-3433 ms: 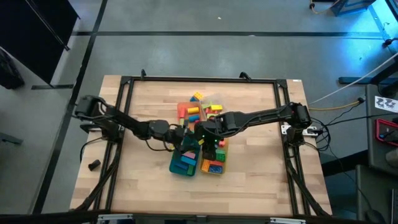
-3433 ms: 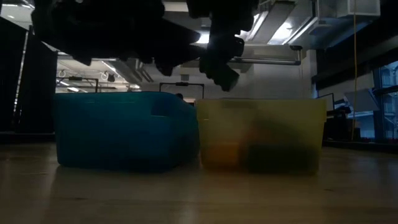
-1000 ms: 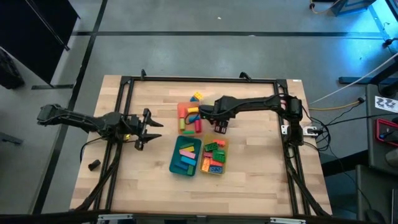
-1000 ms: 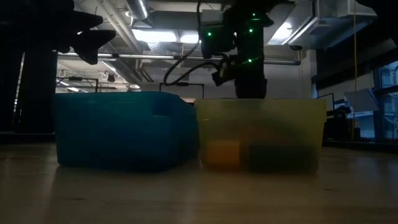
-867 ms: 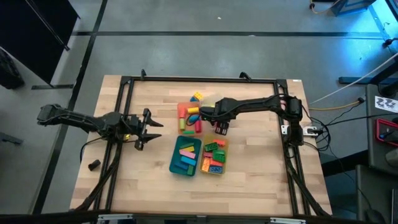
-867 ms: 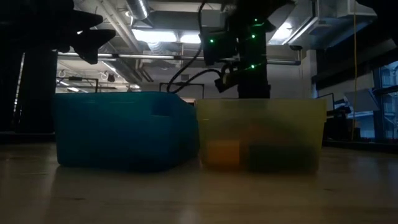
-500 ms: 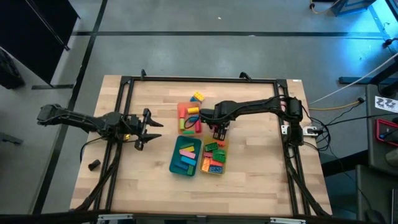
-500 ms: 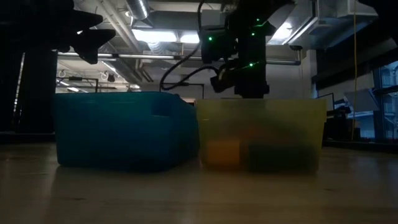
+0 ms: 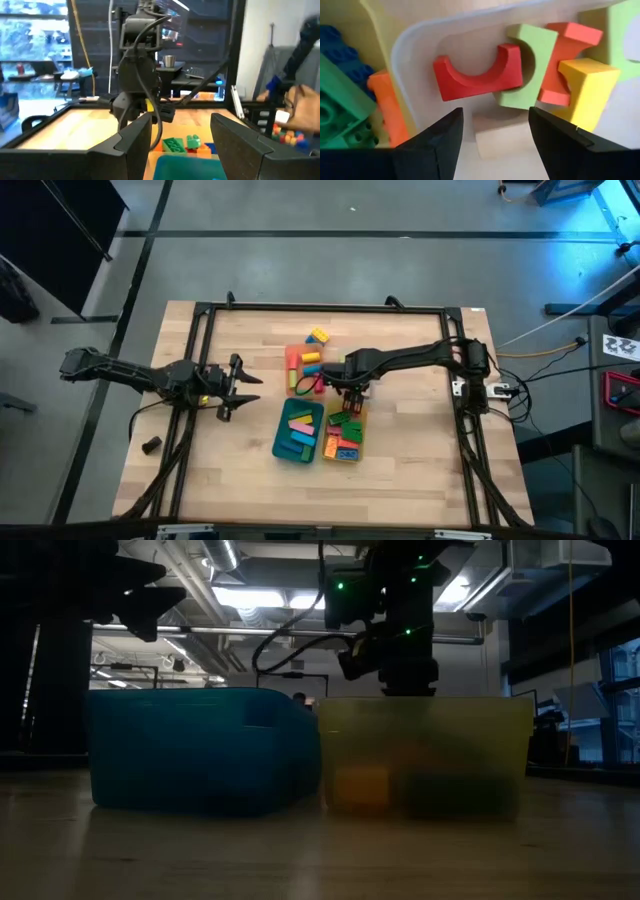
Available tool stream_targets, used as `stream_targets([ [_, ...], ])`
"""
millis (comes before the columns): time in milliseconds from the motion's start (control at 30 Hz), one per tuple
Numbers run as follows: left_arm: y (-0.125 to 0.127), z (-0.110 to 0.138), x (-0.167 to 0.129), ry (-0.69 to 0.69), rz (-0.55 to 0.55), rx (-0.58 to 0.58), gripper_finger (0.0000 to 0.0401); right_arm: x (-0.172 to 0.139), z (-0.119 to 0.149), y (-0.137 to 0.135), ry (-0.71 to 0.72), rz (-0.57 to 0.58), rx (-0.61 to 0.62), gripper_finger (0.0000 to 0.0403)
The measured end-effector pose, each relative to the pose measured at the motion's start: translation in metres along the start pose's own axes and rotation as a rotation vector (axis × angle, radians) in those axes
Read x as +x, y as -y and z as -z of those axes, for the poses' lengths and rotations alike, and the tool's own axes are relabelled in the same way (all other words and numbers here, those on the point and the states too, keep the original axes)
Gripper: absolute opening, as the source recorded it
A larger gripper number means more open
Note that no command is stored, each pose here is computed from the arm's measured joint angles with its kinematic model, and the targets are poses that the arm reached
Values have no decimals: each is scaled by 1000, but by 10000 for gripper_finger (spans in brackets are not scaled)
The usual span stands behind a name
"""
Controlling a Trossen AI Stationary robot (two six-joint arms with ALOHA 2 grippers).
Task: Sort blocks by size
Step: Adjust the transparent bin, then put the yellow game piece into the yellow bin
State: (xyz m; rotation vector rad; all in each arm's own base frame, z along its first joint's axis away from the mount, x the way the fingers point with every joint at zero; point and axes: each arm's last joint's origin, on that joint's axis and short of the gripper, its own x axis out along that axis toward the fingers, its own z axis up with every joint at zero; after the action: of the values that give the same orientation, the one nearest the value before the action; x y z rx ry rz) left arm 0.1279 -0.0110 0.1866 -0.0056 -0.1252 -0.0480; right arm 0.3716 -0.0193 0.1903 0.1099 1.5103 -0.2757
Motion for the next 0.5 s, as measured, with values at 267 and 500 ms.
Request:
stream_targets([
  [267,-11,-2,1,2,-191,-73,194,-52,13,10,153,0,21,225],
  [500,-37,-27,14,-114,-448,-79,194,-92,20,27,366,232,31,225],
])
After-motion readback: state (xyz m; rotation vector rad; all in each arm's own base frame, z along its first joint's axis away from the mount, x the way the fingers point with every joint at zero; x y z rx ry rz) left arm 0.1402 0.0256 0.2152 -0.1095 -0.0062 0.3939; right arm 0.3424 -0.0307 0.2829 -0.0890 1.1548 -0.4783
